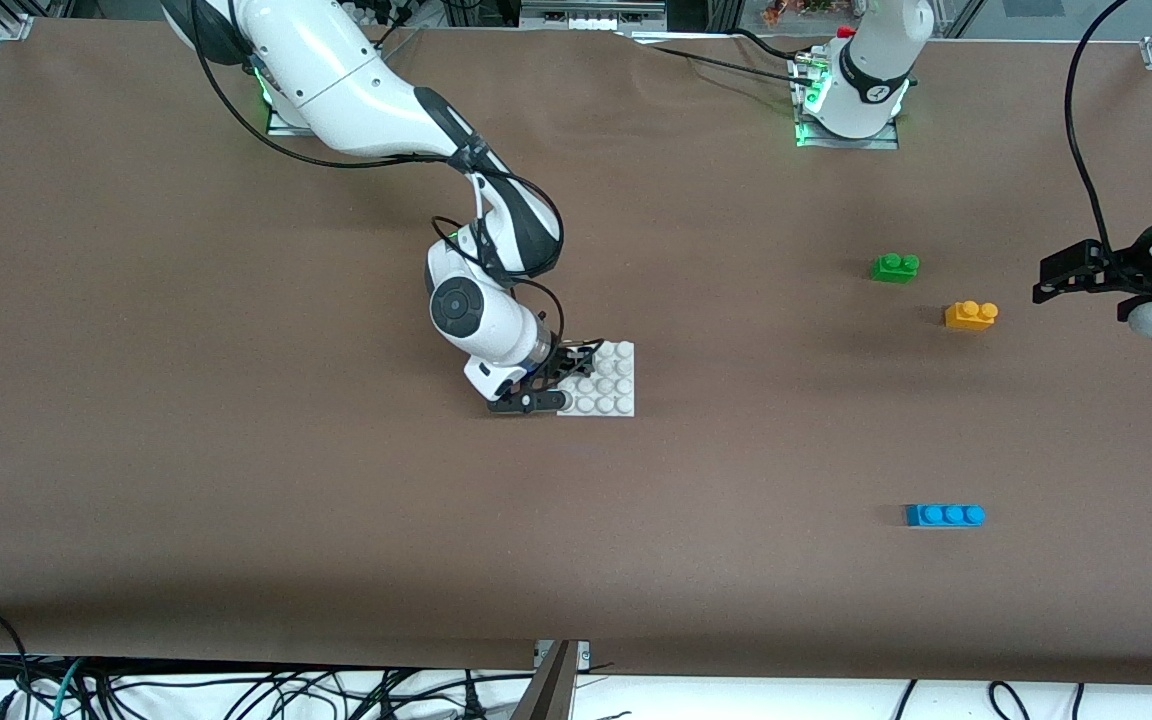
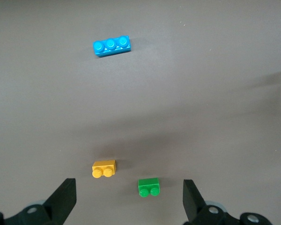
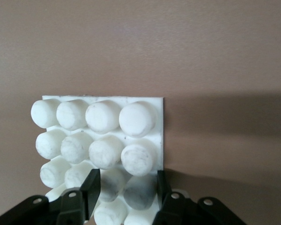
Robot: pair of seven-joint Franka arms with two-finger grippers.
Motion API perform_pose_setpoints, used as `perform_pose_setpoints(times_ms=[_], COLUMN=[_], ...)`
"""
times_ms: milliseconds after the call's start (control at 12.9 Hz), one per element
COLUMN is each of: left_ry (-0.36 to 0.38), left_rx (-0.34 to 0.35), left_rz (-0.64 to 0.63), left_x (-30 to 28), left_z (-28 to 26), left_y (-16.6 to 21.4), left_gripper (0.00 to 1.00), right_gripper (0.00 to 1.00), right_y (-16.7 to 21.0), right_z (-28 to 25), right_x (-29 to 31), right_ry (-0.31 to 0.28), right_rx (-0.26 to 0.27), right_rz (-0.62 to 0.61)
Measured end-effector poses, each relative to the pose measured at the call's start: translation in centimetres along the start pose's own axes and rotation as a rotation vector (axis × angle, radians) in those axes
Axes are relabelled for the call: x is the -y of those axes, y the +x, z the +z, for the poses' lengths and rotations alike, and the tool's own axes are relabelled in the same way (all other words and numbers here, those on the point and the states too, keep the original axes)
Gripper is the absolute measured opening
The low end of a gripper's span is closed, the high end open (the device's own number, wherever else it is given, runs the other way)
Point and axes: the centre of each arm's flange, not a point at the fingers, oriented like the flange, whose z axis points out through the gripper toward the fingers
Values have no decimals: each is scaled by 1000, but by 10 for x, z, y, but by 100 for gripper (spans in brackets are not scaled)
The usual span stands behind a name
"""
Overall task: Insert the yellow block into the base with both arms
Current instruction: 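Keep sliding the base plate toward the table's middle with the right gripper, then release the base with the right gripper while the left gripper reaches the yellow block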
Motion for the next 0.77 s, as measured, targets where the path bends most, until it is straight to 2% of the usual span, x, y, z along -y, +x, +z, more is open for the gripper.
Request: perform_pose_setpoints(times_ms=[542, 775], left_ry=[-1, -1], left_rx=[4, 5], left_rz=[-5, -5], left_x=[3, 3], left_z=[1, 1], left_y=[-1, -1], left_gripper=[100, 100], right_gripper=[55, 61], right_y=[-8, -9], right_z=[9, 16], right_x=[16, 16], right_ry=[19, 25], right_rx=[-40, -48], right_rz=[-25, -21])
